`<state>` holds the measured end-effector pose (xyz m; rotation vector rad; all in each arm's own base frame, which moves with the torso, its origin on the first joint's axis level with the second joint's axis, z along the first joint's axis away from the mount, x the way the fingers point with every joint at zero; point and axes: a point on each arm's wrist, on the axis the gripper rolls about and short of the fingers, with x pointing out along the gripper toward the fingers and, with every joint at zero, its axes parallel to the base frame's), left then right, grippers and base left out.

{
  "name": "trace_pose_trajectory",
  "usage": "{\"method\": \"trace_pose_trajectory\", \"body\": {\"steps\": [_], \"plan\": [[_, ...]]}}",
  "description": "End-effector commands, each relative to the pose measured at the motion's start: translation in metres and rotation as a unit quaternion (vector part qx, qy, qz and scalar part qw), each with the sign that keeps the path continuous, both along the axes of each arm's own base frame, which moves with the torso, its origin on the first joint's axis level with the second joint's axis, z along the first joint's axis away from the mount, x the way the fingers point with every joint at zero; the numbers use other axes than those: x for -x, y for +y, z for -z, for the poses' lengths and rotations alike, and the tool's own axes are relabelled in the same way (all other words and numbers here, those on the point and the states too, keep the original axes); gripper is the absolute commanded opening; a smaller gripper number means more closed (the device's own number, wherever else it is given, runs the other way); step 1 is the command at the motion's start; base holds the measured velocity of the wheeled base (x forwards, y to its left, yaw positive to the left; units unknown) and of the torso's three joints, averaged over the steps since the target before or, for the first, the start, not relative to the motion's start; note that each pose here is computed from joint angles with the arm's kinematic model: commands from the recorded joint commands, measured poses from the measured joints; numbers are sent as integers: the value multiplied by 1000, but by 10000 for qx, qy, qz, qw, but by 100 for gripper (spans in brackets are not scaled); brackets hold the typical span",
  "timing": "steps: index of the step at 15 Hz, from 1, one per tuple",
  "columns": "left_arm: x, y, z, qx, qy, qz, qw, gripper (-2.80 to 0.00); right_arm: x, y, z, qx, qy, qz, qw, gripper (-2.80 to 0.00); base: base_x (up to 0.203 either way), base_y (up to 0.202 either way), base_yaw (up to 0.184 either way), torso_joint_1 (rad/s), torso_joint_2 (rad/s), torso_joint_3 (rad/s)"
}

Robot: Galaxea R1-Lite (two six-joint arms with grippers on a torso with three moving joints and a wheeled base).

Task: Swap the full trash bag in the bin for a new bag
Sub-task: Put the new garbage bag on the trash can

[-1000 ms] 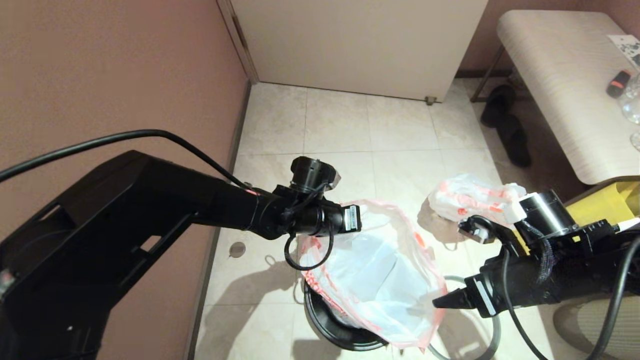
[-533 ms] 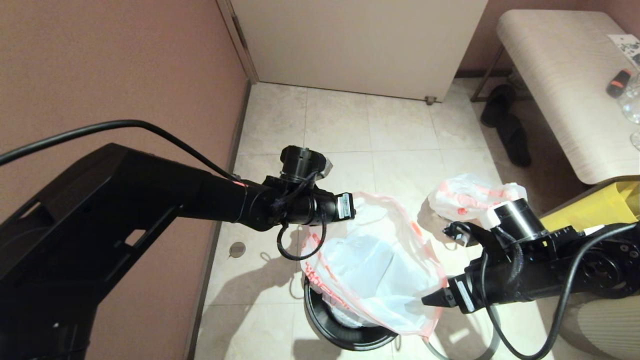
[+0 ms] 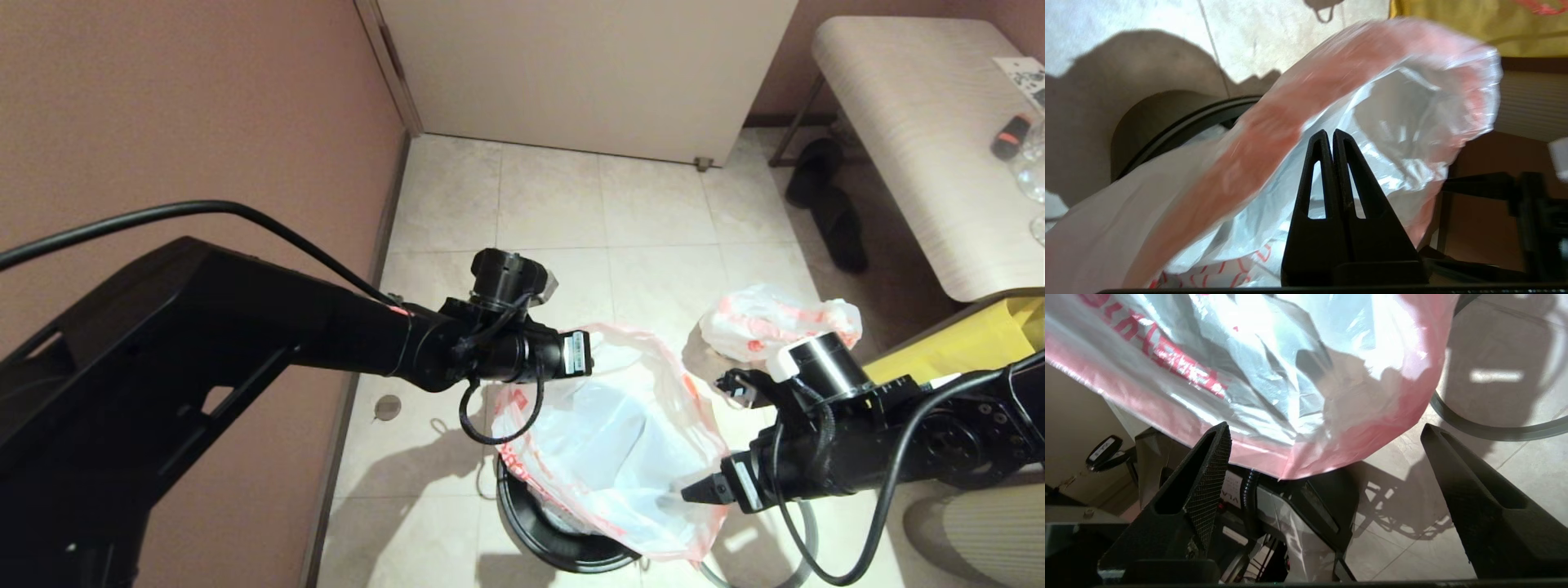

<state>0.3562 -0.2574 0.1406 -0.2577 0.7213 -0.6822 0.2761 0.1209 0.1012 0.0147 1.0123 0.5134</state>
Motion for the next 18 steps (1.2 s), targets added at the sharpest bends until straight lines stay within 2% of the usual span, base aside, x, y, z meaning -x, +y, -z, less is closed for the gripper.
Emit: {"method": "trace_pose_trajectory", "body": {"steps": [1, 4, 5, 9, 11, 13, 16, 18], "plan": [[-3, -4, -10, 96, -129, 7, 9999, -280, -6, -1, 18, 47, 139, 84, 9999, 0, 0, 0, 0, 0, 0, 0], [-1, -2, -17, -89, 64, -55, 9999, -280, -22, 4, 41, -166, -126, 234, 9995, 0, 0, 0, 0, 0, 0, 0], [1, 1, -19, -113, 97, -65, 9999, -280, -27, 6, 47, -288, -223, 297, 9989, -280, 0, 0, 0, 0, 0, 0], [27, 18, -49, -143, 168, -67, 9997, -280, -24, 6, 61, -312, -93, 260, 9991, -280, 0, 0, 0, 0, 0, 0], [56, 34, -70, -190, 209, -67, 9996, -280, -20, 5, 52, -402, -193, 204, 9988, -280, 0, 0, 0, 0, 0, 0], [88, 46, -82, -405, 303, -313, 9982, -280, -15, 10, 40, -486, -348, 84, 9982, -280, 0, 0, 0, 0, 0, 0], [130, 56, -55, -990, 792, -504, 9906, -280, -8, 18, 33, -532, -407, -67, 9977, -280, 0, 0, 0, 0, 0, 0], [154, 45, -34, -1041, 1156, -445, 9868, -280, -4, 23, 34, -545, -380, -145, 9977, -280, 0, 0, 0, 0, 0, 0]]}}
